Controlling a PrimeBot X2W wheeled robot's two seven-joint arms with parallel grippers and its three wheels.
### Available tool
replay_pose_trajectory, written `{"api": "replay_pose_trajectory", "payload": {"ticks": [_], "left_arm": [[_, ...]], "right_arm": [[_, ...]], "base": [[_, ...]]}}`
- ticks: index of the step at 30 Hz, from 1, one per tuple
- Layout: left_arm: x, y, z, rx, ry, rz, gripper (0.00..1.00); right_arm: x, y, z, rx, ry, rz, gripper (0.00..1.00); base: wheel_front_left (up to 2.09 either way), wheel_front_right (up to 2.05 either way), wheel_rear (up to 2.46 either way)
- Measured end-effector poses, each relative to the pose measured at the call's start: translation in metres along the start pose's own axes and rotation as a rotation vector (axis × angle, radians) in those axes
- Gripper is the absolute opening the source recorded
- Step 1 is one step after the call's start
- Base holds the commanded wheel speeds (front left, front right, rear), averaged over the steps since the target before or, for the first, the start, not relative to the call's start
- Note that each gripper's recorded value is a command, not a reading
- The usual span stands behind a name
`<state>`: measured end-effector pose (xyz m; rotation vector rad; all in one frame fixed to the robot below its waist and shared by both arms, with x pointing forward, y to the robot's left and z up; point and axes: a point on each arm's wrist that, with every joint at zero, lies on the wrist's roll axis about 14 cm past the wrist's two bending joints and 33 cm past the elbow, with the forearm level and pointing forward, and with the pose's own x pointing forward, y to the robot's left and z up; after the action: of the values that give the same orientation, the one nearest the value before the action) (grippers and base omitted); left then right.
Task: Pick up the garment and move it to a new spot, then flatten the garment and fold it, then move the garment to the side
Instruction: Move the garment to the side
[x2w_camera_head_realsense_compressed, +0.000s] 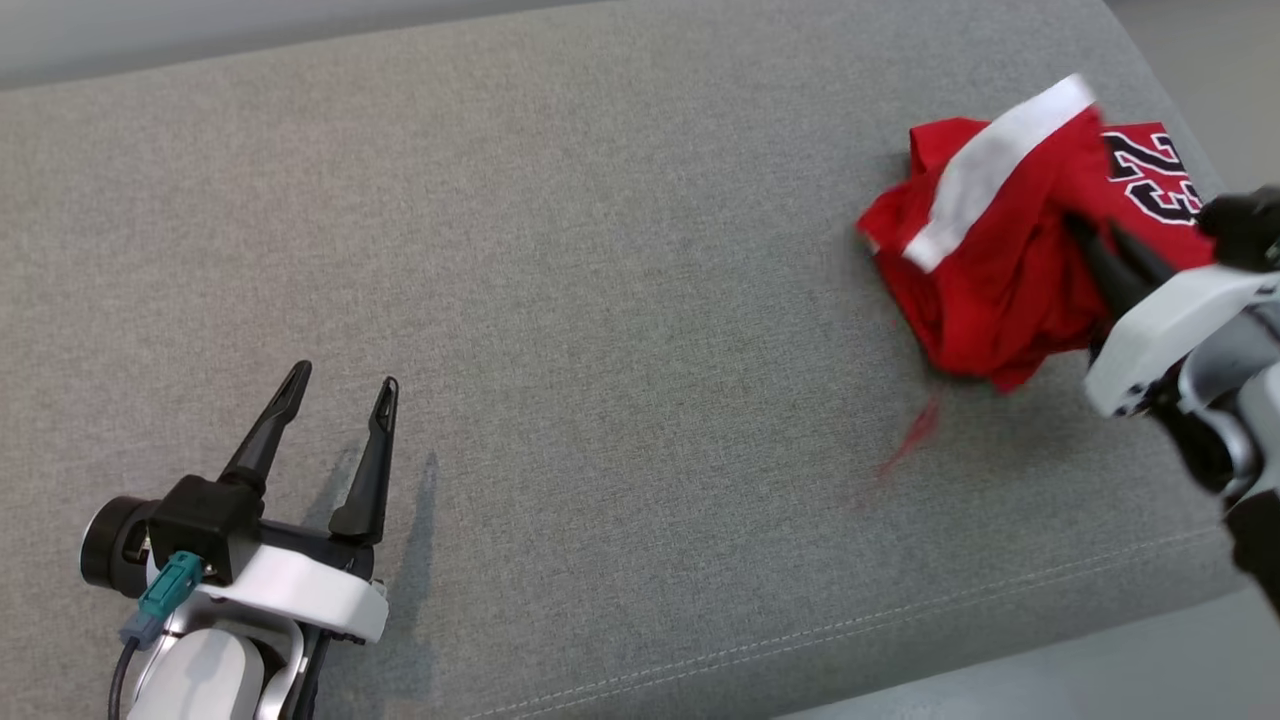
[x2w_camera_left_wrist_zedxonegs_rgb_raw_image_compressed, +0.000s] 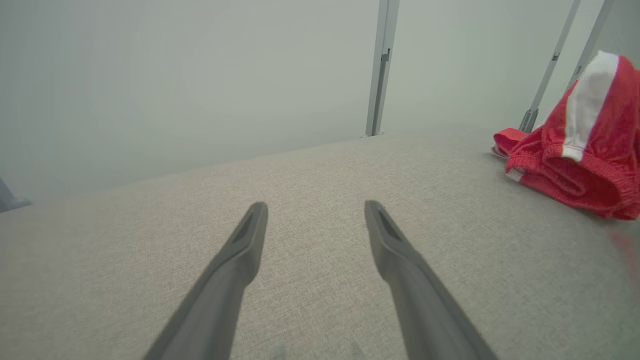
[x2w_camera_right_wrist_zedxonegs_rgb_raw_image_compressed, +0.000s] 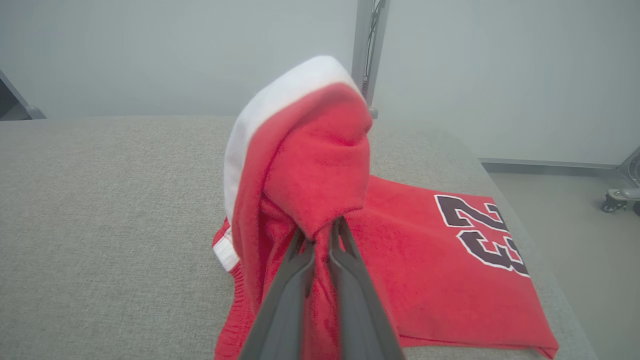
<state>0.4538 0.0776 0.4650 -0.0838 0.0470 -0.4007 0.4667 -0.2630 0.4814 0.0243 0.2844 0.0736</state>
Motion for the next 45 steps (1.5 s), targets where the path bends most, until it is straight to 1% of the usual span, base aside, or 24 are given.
{"api": "replay_pose_trajectory", "payload": {"ticks": [4, 8, 12, 14, 18, 19, 20, 21, 23, 26, 28, 30, 33, 34, 36, 38, 40, 41, 43, 45], "left_arm": [[0.008, 0.003, -0.008, -0.008, 0.014, -0.001, 1.00], [0.017, 0.003, -0.015, -0.009, 0.025, -0.015, 1.00], [0.025, 0.002, -0.022, -0.009, 0.030, -0.031, 1.00], [0.028, 0.003, -0.025, -0.012, 0.035, -0.035, 1.00], [0.031, 0.005, -0.032, -0.015, 0.050, -0.043, 1.00], [0.033, 0.005, -0.035, -0.014, 0.056, -0.045, 1.00], [0.033, 0.006, -0.037, -0.013, 0.061, -0.046, 1.00], [0.033, 0.006, -0.040, -0.015, 0.068, -0.048, 1.00], [0.034, 0.007, -0.046, -0.020, 0.080, -0.049, 1.00], [0.038, 0.007, -0.049, -0.021, 0.084, -0.053, 1.00], [0.037, 0.005, -0.049, -0.019, 0.086, -0.058, 1.00], [0.036, 0.004, -0.047, -0.014, 0.083, -0.058, 1.00], [0.034, 0.004, -0.037, -0.007, 0.064, -0.055, 1.00], [0.034, 0.004, -0.033, -0.003, 0.055, -0.054, 1.00], [0.032, 0.004, -0.025, -0.001, 0.038, -0.048, 1.00], [0.029, 0.007, -0.016, 0.003, 0.020, -0.031, 1.00], [0.022, 0.013, -0.010, 0.006, 0.009, -0.004, 1.00], [0.022, 0.013, -0.010, 0.006, 0.009, -0.004, 1.00], [0.012, 0.019, -0.006, 0.010, 0.007, 0.026, 1.00], [0.002, 0.026, 0.001, 0.016, -0.006, 0.061, 1.00]], "right_arm": [[0.015, -0.038, 0.014, -0.080, 0.022, -0.070, 0.00], [0.025, -0.067, 0.012, -0.120, 0.066, -0.130, 0.00], [0.033, -0.086, -0.006, -0.095, 0.122, -0.183, 0.00], [0.035, -0.095, -0.016, -0.065, 0.130, -0.215, 0.00], [0.034, -0.122, -0.034, 0.013, 0.144, -0.316, 0.00], [0.033, -0.127, -0.042, 0.035, 0.154, -0.339, 0.07], [0.033, -0.131, -0.049, 0.060, 0.165, -0.362, 0.71], [0.033, -0.131, -0.055, 0.072, 0.176, -0.369, 1.00], [0.037, -0.130, -0.061, 0.083, 0.169, -0.377, 1.00], [0.041, -0.129, -0.058, 0.087, 0.128, -0.382, 1.00], [0.039, -0.132, -0.052, 0.082, 0.104, -0.393, 1.00], [0.033, -0.138, -0.047, 0.051, 0.095, -0.403, 1.00], [0.025, -0.146, -0.032, -0.007, 0.078, -0.407, 1.00], [0.024, -0.146, -0.023, -0.024, 0.057, -0.402, 1.00], [0.026, -0.143, 0.009, -0.068, -0.029, -0.374, 1.00], [0.029, -0.130, 0.050, -0.105, -0.148, -0.328, 1.00], [0.027, -0.109, 0.077, -0.132, -0.250, -0.275, 1.00], [0.027, -0.109, 0.077, -0.132, -0.250, -0.275, 1.00], [0.021, -0.083, 0.085, -0.140, -0.320, -0.222, 1.00], [0.013, -0.053, 0.084, -0.131, -0.374, -0.175, 1.00]], "base": [[0.00, 0.00, 0.00], [0.00, 0.00, 0.00], [0.00, 0.00, 0.00], [0.00, 0.00, 0.00], [0.00, 0.00, 0.00], [0.00, 0.00, 0.00], [0.00, 0.00, 0.00], [0.00, 0.00, 0.00], [0.00, 0.00, 0.00], [0.00, 0.00, 0.00], [0.00, 0.00, 0.00], [0.00, 0.00, 0.00], [0.00, 0.00, 0.00], [0.00, 0.00, 0.00], [0.00, 0.00, 0.00], [0.00, 0.00, 0.00], [0.00, 0.00, 0.00], [0.00, 0.00, 0.00], [0.00, 0.00, 0.00], [0.00, 0.00, 0.00]]}}
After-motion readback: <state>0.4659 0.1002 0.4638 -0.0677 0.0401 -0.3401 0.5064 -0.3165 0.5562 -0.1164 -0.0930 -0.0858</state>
